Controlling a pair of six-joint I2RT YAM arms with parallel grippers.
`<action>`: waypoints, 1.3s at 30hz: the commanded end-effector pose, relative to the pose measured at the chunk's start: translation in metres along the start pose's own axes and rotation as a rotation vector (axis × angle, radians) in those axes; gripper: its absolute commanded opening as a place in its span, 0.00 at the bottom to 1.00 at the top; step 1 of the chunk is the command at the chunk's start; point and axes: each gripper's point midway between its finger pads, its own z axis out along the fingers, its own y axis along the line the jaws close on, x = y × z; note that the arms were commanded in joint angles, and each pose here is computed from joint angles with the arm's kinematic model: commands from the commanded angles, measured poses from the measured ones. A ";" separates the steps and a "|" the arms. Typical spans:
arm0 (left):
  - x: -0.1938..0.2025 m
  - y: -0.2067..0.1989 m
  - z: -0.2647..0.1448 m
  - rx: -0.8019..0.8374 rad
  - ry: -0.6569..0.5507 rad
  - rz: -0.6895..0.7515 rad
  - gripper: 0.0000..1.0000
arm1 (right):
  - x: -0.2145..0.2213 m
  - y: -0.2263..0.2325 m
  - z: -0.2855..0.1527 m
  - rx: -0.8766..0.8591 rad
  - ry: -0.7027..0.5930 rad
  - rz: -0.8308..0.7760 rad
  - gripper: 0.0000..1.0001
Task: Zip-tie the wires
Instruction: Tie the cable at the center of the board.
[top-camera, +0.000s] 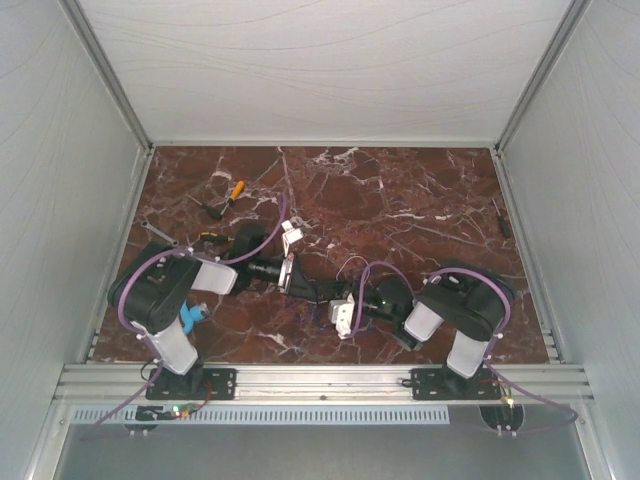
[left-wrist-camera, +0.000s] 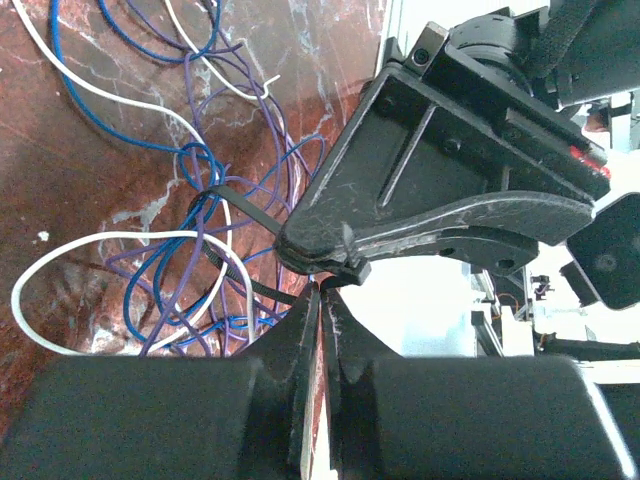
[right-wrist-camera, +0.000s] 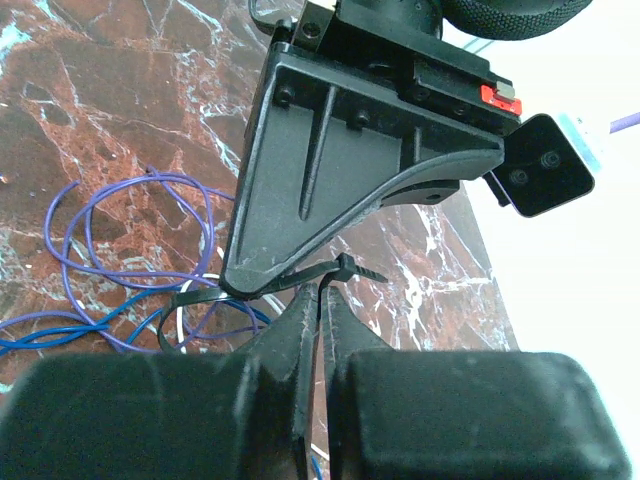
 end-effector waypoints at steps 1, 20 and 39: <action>-0.031 -0.017 -0.001 0.061 -0.054 0.120 0.00 | -0.008 0.000 0.004 -0.008 -0.022 -0.088 0.00; -0.051 -0.006 -0.011 0.008 -0.137 0.062 0.00 | -0.011 0.003 0.006 -0.014 -0.012 -0.135 0.00; -0.067 0.009 -0.015 -0.030 -0.172 0.007 0.00 | -0.016 0.005 0.009 -0.020 -0.020 -0.161 0.00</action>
